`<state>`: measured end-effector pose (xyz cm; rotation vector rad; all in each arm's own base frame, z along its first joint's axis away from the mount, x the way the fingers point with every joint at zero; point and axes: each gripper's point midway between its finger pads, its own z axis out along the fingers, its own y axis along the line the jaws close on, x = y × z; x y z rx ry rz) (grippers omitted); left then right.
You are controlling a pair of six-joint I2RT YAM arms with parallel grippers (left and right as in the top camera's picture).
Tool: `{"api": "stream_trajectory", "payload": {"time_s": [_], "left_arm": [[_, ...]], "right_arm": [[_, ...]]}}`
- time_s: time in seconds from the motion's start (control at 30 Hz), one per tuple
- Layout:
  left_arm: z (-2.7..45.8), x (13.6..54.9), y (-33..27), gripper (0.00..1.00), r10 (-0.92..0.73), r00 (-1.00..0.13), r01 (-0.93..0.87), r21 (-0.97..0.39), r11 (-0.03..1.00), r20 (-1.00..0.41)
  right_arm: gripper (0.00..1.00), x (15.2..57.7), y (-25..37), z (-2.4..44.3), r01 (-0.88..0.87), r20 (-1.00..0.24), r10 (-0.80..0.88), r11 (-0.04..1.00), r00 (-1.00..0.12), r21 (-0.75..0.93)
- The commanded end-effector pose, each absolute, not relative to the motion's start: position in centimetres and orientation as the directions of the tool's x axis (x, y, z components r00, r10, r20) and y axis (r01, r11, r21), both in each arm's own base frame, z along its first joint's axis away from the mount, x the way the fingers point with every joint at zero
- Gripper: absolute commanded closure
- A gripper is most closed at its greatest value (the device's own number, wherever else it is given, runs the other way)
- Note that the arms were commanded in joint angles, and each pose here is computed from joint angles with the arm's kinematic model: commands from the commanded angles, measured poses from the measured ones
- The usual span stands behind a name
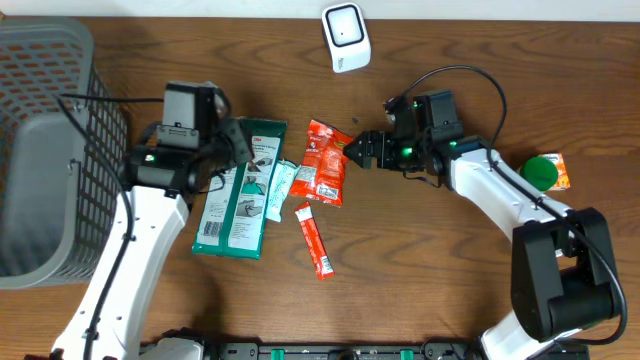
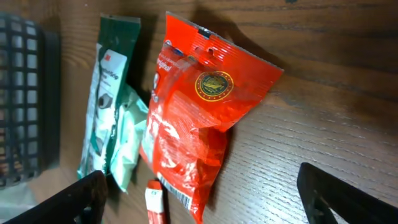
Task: Scan the item barcode
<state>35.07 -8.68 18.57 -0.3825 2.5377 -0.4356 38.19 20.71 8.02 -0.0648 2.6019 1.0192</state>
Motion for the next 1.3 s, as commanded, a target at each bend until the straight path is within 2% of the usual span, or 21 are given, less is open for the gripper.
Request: {"api": "stream_trajectory", "payload": {"time_s": [0.0, 0.13, 0.33, 0.67, 0.83, 1.27], "left_arm": [[17.1, 34.7, -11.5, 0.93, -0.289, -0.863, -0.126, -0.377, 0.918, -0.415], [15.0, 34.8, -15.3, 0.93, -0.179, -0.897, -0.029, -0.352, 0.935, -0.403], [11.7, 35.7, -16.7, 0.92, -0.17, -0.919, -0.04, -0.344, 0.938, -0.356], [6.2, 36.2, -17.7, 0.92, -0.156, -0.954, -0.068, -0.324, 0.944, -0.255], [3.4, 36.5, -18.7, 0.92, -0.137, -0.965, -0.06, -0.32, 0.946, -0.225], [0.0, 36.0, -19.3, 0.93, -0.115, -0.978, -0.06, -0.293, 0.954, -0.173]], "right_arm": [[0.09, 38.2, 20.6, 8.8, -0.182, -0.325, 0.077, 0.698, -0.943, 0.693], [0.11, 38.2, 20.6, 8.8, -0.194, -0.333, 0.068, 0.698, -0.94, 0.689], [0.11, 37.9, 21.1, 8.2, -0.193, -0.32, 0.055, 0.698, -0.946, 0.69], [0.12, 37.9, 22.0, 4.3, -0.126, -0.22, 0.06, 0.662, -0.974, 0.739], [0.17, 37.6, 21.8, 2.2, -0.036, -0.131, 0.094, 0.663, -0.987, 0.748], [0.17, 37.6, 23.1, 1.5, -0.077, -0.159, 0.065, 0.659, -0.985, 0.749]]}}
